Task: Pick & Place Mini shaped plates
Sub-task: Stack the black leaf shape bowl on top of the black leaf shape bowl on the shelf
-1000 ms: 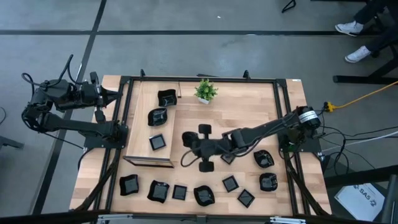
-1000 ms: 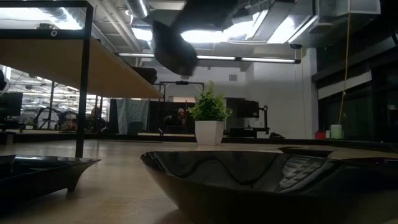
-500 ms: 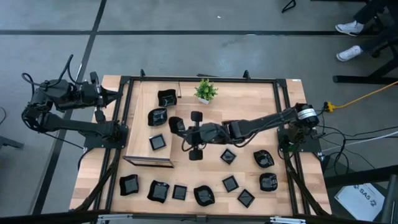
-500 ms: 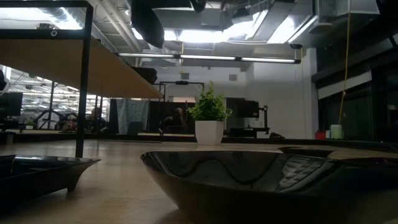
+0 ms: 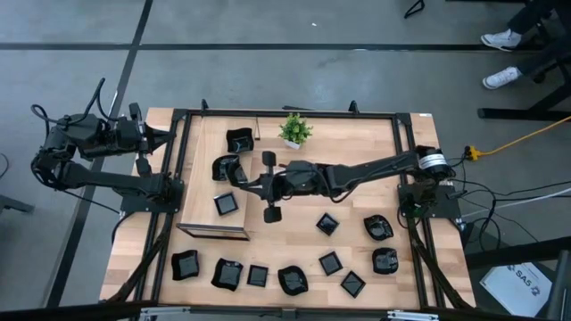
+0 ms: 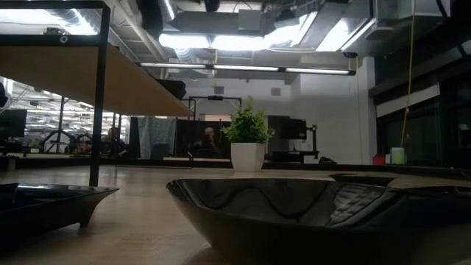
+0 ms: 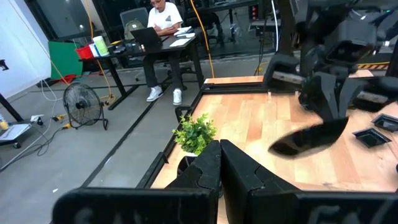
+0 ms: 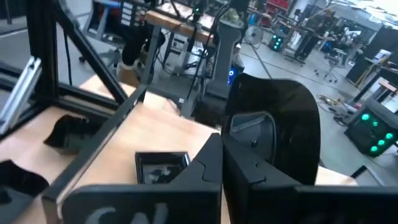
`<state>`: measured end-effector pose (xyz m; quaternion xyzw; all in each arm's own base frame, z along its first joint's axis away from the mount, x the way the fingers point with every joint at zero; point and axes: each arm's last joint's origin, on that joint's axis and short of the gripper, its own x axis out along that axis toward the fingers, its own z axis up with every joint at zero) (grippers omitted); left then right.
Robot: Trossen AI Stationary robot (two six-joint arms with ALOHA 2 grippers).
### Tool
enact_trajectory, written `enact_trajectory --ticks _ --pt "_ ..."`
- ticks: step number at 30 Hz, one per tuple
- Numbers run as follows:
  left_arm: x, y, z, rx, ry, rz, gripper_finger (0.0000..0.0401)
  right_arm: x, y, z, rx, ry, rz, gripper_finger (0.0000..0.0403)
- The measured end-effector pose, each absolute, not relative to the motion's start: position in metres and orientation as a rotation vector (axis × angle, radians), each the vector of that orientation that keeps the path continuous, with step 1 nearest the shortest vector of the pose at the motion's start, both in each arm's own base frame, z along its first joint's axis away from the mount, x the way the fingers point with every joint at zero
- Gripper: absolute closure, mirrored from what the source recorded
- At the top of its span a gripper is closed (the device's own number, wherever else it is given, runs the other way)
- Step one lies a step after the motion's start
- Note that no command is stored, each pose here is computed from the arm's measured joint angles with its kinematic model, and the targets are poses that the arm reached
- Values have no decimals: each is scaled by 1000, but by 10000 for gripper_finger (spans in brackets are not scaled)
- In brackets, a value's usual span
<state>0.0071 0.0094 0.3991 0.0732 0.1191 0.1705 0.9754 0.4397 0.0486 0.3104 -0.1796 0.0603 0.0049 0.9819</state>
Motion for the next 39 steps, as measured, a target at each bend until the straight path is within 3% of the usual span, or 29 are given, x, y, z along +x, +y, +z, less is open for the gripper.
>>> enact_trajectory --ticks 14,39 --pt "7 9 399 148 240 344 397 459 27 286 -456 72 80 402" --pt "7 9 399 148 239 344 397 472 -9 258 -447 127 13 396"
